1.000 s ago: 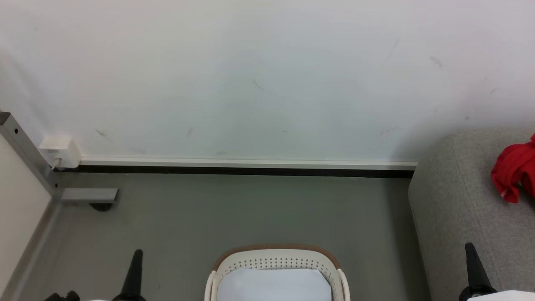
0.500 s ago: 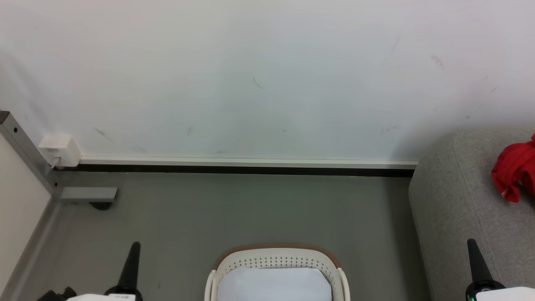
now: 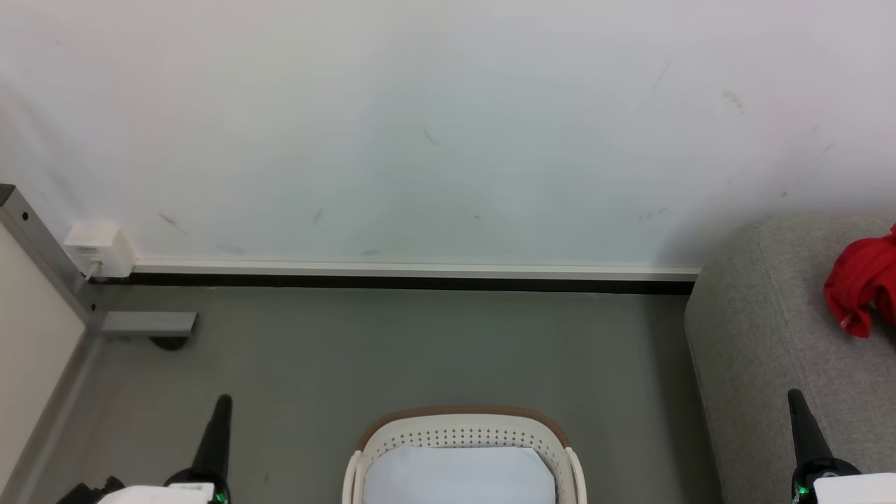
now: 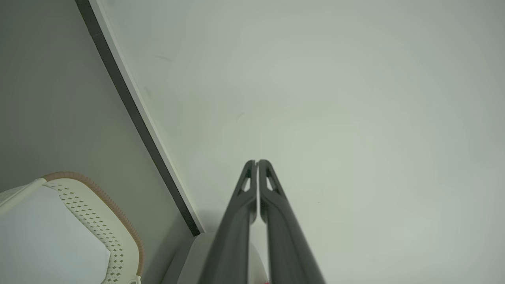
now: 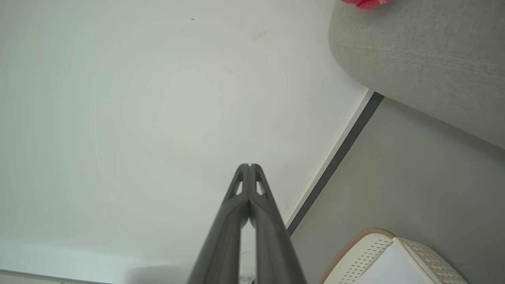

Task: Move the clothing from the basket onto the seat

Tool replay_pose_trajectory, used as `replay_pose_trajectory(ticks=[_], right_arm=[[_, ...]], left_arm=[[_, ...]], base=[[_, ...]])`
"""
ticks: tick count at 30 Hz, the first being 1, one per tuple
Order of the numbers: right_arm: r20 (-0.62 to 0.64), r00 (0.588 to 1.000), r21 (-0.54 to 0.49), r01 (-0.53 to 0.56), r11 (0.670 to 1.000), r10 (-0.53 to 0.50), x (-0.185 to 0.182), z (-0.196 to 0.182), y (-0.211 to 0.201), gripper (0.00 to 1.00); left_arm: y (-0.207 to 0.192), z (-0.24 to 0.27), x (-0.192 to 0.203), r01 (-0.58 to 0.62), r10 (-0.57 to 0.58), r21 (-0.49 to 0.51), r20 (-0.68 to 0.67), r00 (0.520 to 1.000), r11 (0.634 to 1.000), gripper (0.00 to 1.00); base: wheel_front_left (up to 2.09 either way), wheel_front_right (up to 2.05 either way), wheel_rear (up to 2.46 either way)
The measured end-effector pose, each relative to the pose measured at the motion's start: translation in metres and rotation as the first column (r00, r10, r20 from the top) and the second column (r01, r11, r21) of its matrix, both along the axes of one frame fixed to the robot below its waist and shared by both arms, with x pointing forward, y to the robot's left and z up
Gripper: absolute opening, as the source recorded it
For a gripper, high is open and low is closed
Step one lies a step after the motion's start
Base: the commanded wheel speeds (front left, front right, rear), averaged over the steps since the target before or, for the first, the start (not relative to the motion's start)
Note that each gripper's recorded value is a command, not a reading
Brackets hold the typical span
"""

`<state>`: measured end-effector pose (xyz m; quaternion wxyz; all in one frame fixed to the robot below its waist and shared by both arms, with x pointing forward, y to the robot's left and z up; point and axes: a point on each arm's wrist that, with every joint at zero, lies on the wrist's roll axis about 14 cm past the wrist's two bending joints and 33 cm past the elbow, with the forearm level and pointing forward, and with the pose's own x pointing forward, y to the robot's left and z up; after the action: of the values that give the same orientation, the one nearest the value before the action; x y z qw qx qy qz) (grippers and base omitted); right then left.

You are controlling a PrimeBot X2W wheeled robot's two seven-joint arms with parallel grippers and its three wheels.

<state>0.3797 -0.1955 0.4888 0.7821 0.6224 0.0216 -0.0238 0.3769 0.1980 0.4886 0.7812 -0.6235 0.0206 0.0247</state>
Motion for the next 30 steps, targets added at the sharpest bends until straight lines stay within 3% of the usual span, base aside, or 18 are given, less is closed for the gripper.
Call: replay_pose_trajectory(ticks=[30], right_arm=[[0.047, 0.999, 0.208, -0.009, 0.978, -0.001, 0.007, 0.013, -0.002, 0.00]], left_arm=[[0.002, 0.014, 0.010, 0.009, 0.001, -0.204, 0.050, 0.999, 0.979, 0.00]], base=[[0.00, 0.00, 0.00]])
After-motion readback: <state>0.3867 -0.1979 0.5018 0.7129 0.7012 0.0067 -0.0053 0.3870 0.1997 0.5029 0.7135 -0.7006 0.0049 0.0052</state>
